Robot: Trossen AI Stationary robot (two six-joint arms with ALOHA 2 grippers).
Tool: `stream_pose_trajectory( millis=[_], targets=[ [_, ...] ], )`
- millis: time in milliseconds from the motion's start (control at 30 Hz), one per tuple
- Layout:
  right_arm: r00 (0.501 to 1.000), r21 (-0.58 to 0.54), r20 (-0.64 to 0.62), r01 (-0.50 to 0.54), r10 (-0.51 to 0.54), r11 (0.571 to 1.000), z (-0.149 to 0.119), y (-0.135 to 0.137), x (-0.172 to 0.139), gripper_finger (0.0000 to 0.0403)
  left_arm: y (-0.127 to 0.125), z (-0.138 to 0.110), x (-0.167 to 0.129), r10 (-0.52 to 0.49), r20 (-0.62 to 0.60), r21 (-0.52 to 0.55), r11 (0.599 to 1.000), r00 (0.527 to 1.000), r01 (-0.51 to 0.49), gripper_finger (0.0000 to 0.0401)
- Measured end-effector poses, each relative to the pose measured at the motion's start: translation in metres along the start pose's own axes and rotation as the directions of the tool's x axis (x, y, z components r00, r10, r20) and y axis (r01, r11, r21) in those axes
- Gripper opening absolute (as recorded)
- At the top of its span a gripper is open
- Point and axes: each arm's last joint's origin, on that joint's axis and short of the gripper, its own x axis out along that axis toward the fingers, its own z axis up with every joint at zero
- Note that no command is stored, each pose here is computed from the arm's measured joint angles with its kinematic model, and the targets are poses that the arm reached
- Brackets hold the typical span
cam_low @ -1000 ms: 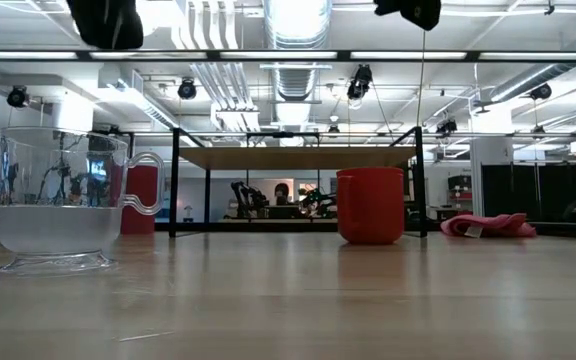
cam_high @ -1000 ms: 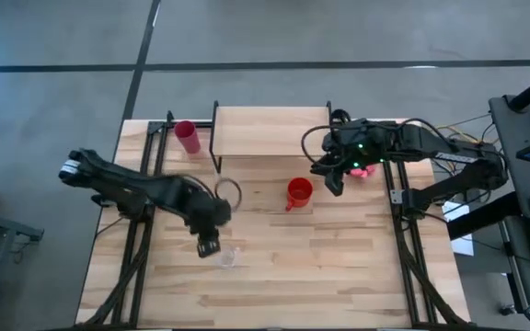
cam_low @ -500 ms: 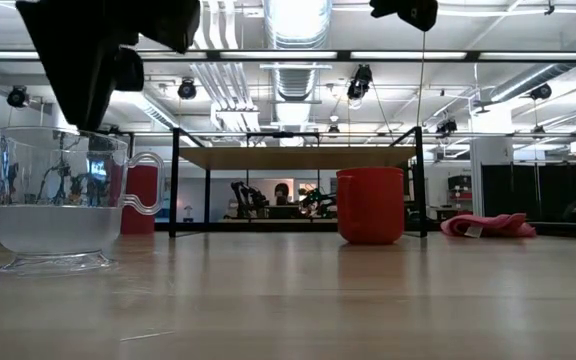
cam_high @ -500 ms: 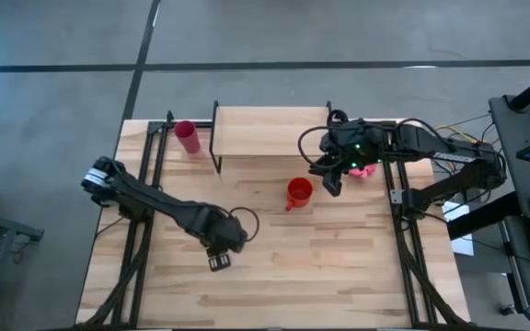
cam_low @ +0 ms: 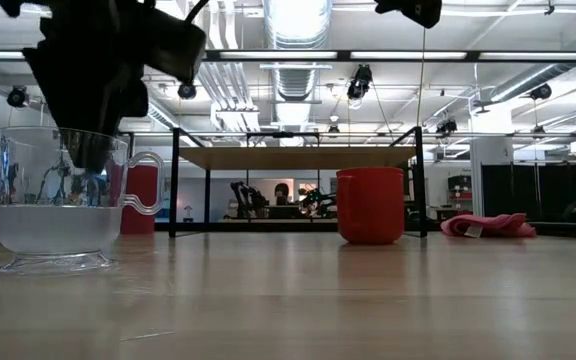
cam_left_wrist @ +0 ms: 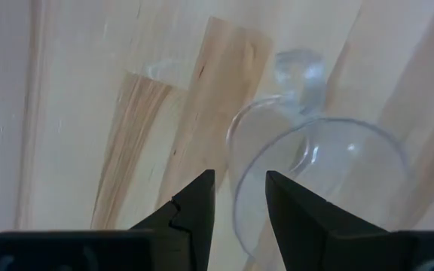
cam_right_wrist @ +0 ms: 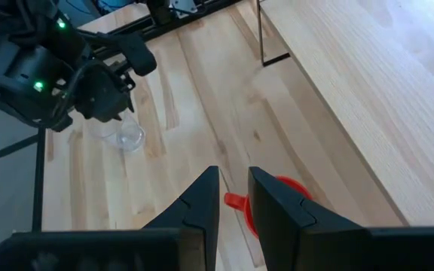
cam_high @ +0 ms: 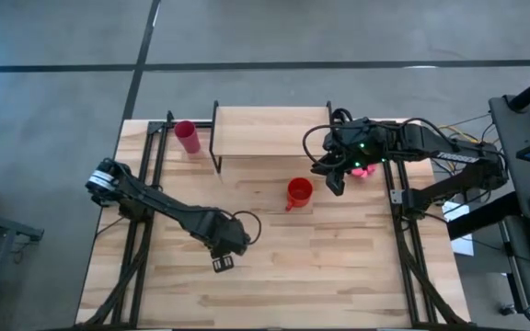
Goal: Stack small to large cups/mugs on shelf
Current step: Put the transparent mug on the shelf
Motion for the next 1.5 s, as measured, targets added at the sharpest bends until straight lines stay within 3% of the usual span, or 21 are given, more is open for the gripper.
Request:
stream_pose_trajectory(
  millis=[133, 300, 533, 767, 900, 1067, 1200, 1300, 1500],
  targets=[
    [1.000, 0.000, 0.000, 0.000, 0.000, 1.000, 0.000, 0.000, 0.000, 0.0068, 0.003, -0.003, 0.004, 0.015, -0.021, 0.002, 1.000, 1.000, -0.015, 0.0088],
    [1.000, 0.009, 0.000, 0.000, 0.000, 1.000, 0.000, 0.000, 0.000, 0.0068, 0.003, -0.003, -0.003, -0.003, -0.003, 0.038, 0.999, 1.000, 0.003, 0.0011],
    [1.000, 0.034, 0.000, 0.000, 0.000, 0.999, 0.000, 0.000, 0.000, 0.0068, 0.025, 0.002, -0.040, 0.018, 0.024, 0.018, 1.000, 1.000, -0.019, 0.0001],
    [1.000, 0.034, 0.001, -0.001, 0.000, 0.999, 0.000, 0.000, 0.000, 0.0068, 0.084, 0.019, -0.114, 0.103, 0.171, -0.056, 0.994, 0.980, -0.095, 0.0000],
    [1.000, 0.034, 0.001, 0.000, 0.000, 0.999, 0.000, 0.000, 0.000, 0.0068, 0.129, 0.031, -0.155, 0.252, 0.279, -0.178, 0.962, 0.927, -0.208, 0.0000],
    [1.000, 0.034, 0.001, 0.000, 0.000, 0.999, 0.000, 0.000, 0.000, 0.0068, 0.183, 0.040, -0.194, 0.355, 0.358, -0.317, 0.916, 0.864, -0.245, 0.0000],
    [1.000, 0.034, 0.001, -0.001, 0.001, 0.999, 0.000, 0.000, 0.000, 0.0068, 0.222, 0.043, -0.206, 0.417, 0.343, -0.382, 0.881, 0.841, -0.281, 0.0000],
    [1.000, 0.034, 0.001, -0.001, 0.001, 0.999, 0.000, 0.000, 0.000, 0.0068, 0.244, 0.046, -0.207, 0.415, 0.324, -0.412, 0.871, 0.850, -0.268, 0.0000],
    [1.000, 0.026, 0.002, 0.000, 0.000, 1.000, 0.000, 0.000, 0.000, 0.0068, 0.265, 0.061, -0.195, 0.340, 0.350, -0.379, 0.904, 0.873, -0.200, 0.0000]
  ],
)
